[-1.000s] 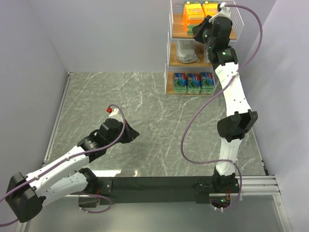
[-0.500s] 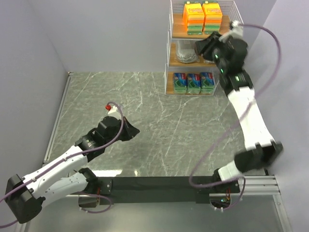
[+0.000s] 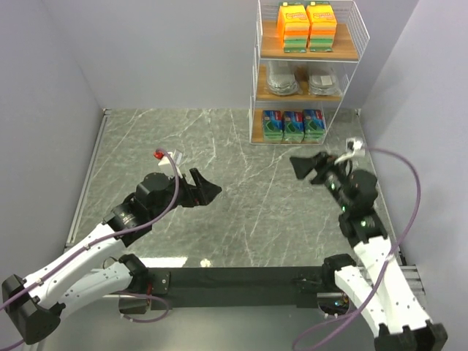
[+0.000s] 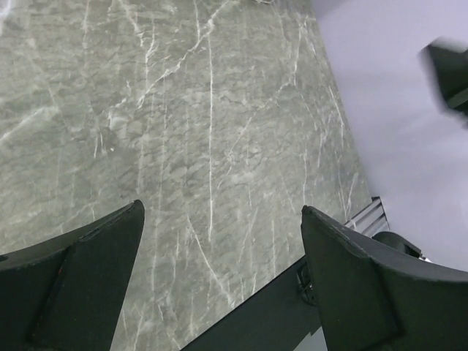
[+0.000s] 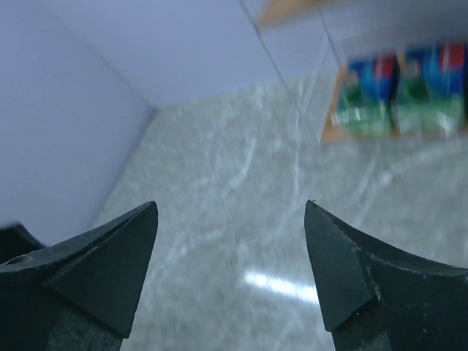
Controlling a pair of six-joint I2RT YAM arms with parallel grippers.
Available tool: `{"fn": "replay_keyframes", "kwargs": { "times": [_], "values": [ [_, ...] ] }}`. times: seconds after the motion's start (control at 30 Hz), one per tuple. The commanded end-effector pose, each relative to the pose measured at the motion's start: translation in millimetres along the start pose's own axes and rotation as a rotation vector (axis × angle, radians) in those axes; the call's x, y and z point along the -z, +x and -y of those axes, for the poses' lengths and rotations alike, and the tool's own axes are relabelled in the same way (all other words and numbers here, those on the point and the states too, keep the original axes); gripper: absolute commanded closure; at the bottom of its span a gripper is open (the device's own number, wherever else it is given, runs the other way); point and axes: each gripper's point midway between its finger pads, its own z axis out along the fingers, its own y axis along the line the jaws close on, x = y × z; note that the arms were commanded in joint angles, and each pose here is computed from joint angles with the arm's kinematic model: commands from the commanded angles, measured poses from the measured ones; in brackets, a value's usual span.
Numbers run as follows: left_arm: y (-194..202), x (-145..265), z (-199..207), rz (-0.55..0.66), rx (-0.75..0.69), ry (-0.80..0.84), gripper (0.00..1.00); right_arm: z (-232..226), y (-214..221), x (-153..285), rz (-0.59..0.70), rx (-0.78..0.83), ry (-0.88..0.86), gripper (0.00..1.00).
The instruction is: Place and organize the cleaning sponges onto the shelf
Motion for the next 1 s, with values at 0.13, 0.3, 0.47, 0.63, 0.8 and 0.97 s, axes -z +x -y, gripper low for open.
{"fn": "replay_keyframes", "kwargs": {
  "times": [0.13, 0.3, 0.47, 0.63, 0.8, 0.97],
  "values": [
    [-30.8, 10.4, 38.4, 0.077, -0.059, 0.130, 0.05, 14.1, 44.0, 57.8, 0.011, -0.013, 0.006, 0.11],
    [-50.1, 21.1, 46.0, 0.152, -0.064, 0.145, 0.05, 30.1, 61.8, 91.3, 0.067, -0.044, 0.054, 0.08],
    [-62.8, 29.0, 52.7, 0.205, -0.081, 0.165, 0.05, 39.2, 77.7, 103.1, 0.106, -0.116, 0.055, 0.05],
    [-68.6, 25.4, 49.6, 0.205, -0.106, 0.120, 0.05, 52.7, 76.6, 104.0, 0.143, -0.150, 0.120, 0.04],
    [-70.0, 25.4, 55.5, 0.205, -0.133, 0.146, 0.06, 59.3, 76.5, 97.1, 0.126, -0.134, 0.157, 0.03],
    [-68.3, 21.0, 47.8, 0.206, -0.129, 0.114, 0.09, 65.8, 77.1, 92.2, 0.120, -0.142, 0.192, 0.03]
  ]
}}
